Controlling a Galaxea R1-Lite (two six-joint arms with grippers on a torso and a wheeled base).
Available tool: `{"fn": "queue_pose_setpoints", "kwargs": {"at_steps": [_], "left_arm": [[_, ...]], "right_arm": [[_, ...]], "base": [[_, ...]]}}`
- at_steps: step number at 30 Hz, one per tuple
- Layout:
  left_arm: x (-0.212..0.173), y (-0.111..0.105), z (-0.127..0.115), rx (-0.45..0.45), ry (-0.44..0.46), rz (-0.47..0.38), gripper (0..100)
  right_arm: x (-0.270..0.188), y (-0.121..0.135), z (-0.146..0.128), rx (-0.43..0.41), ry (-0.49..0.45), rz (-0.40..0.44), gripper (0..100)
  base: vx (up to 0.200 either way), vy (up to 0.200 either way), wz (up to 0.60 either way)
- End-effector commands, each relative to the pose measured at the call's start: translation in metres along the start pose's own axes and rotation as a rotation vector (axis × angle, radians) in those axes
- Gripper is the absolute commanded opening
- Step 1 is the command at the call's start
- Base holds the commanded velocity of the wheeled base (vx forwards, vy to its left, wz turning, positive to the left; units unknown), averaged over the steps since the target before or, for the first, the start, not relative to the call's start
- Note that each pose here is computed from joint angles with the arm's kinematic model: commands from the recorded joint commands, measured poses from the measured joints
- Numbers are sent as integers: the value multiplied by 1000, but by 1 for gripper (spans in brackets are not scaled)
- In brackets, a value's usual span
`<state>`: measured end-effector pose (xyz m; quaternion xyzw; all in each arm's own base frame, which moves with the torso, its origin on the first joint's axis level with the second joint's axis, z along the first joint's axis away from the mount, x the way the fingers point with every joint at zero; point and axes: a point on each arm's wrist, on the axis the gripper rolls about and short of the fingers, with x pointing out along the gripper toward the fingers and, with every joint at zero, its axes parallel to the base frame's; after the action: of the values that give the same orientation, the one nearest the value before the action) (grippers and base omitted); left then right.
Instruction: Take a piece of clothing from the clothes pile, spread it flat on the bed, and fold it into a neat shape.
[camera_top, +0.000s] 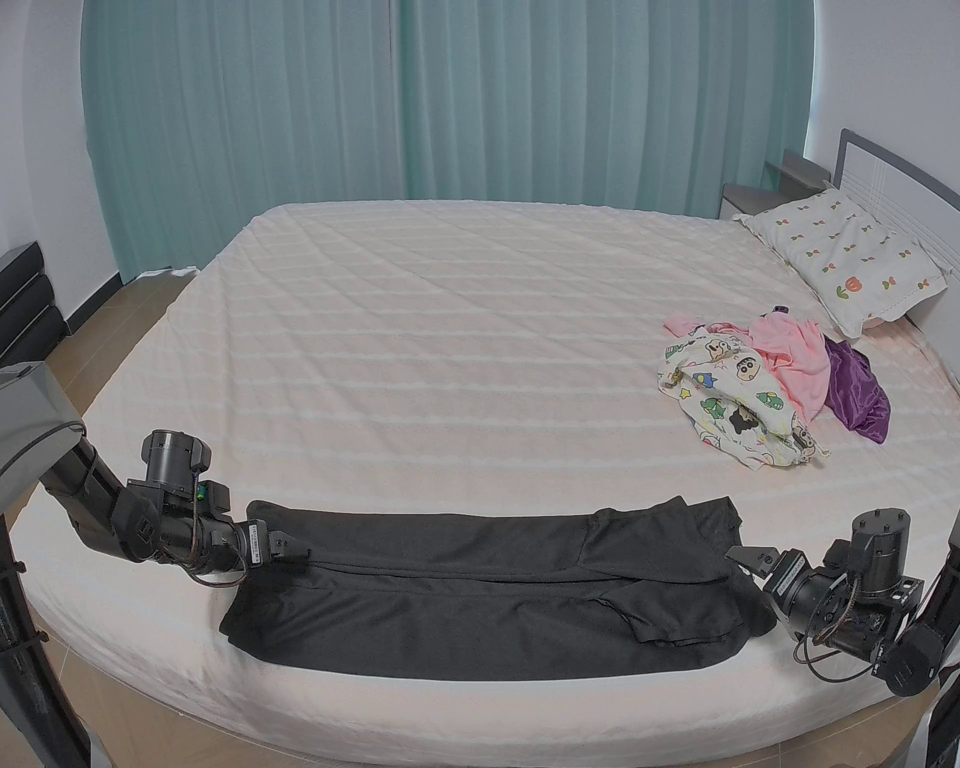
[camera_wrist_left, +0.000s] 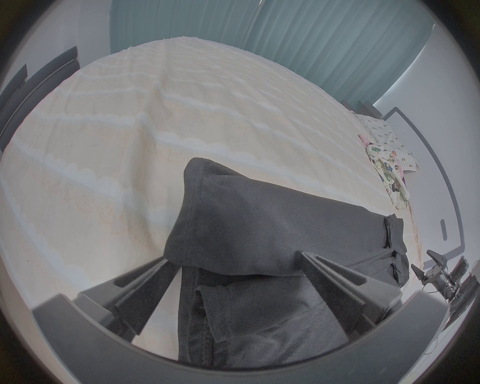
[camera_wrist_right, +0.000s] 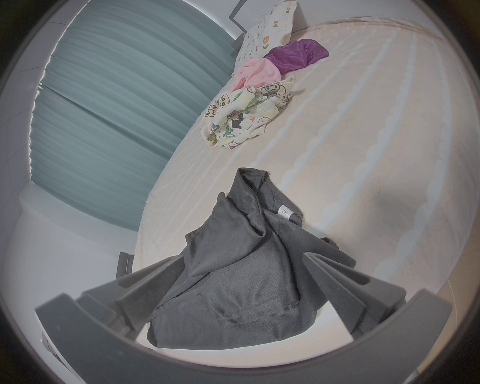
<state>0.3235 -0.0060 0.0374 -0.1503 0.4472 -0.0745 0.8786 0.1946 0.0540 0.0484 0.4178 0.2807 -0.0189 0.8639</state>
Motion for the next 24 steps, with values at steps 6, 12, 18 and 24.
{"fn": "queue_pose_setpoints", "kwargs": {"at_steps": [6, 12, 18, 24], "left_arm": [[5, 1, -2, 3, -13, -4, 0], [4, 2, -6, 2, -6, 0, 0], [-2, 6, -3, -7, -23, 9, 0], [-20, 17, 6, -39, -79, 29, 0]], "right_arm": [[0, 0, 0, 1, 1, -1, 100], [0, 0, 0, 1, 1, -1, 100], [0, 0, 0, 1, 1, -1, 100], [0, 0, 0, 1, 1, -1, 100]], "base": [[0, 0, 0], [0, 0, 0], [0, 0, 0], [0, 0, 0]]}}
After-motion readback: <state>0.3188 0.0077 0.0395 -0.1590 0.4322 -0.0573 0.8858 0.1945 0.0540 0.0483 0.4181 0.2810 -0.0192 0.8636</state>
